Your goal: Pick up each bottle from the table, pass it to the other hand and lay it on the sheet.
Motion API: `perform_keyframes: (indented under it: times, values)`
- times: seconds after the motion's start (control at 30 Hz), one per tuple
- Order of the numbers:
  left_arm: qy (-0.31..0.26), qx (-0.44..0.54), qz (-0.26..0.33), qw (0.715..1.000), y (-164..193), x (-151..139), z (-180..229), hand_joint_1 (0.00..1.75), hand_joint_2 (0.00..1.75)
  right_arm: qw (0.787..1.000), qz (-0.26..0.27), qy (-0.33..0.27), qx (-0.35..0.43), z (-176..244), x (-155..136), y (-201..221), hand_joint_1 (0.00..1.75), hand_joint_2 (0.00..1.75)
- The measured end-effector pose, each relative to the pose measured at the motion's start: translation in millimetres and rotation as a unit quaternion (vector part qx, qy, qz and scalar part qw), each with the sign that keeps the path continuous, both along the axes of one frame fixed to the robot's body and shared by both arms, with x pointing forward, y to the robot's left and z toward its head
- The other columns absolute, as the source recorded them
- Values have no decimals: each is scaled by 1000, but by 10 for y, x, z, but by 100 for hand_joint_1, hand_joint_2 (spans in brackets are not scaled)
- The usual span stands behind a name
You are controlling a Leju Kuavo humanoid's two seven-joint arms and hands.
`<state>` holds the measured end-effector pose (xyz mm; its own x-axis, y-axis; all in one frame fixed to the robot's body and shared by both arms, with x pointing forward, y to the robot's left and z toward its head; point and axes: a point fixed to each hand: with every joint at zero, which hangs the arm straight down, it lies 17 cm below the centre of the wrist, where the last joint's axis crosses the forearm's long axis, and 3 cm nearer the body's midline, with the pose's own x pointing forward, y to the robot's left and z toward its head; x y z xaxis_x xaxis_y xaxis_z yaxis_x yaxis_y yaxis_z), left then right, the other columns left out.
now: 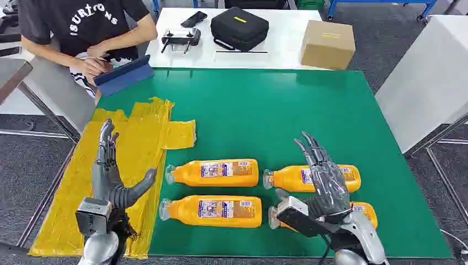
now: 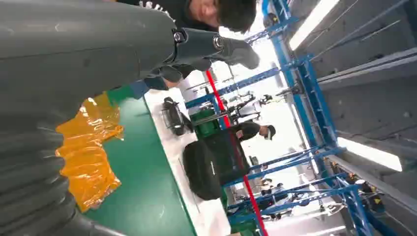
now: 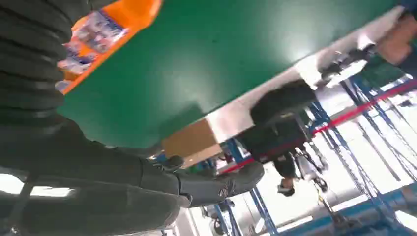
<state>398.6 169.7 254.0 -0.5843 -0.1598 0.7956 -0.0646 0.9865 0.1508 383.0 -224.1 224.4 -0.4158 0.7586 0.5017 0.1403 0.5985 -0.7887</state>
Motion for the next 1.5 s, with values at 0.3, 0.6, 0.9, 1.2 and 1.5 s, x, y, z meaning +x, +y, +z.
perform_keyframes:
  times: [0.3, 0.6, 0.9, 1.2, 1.5]
  values:
    - [25, 0, -1, 1000, 9, 161, -120, 0, 175, 993, 7, 88, -75, -296, 68, -549, 0, 175]
    - [51, -2, -11, 999, -19, 334, -284, 0, 175, 969, 9, 195, -149, -653, -209, -1270, 0, 175]
    - [68, -9, -17, 998, -29, 417, -425, 0, 175, 961, 16, 213, -177, -587, -290, -1504, 0, 175]
    - [81, -16, -11, 997, 27, 469, -517, 0, 175, 956, 29, 208, -203, -578, -352, -1424, 0, 175]
    - [85, -18, -1, 996, 89, 501, -531, 0, 175, 951, 14, 205, -233, -770, -419, -1342, 0, 175]
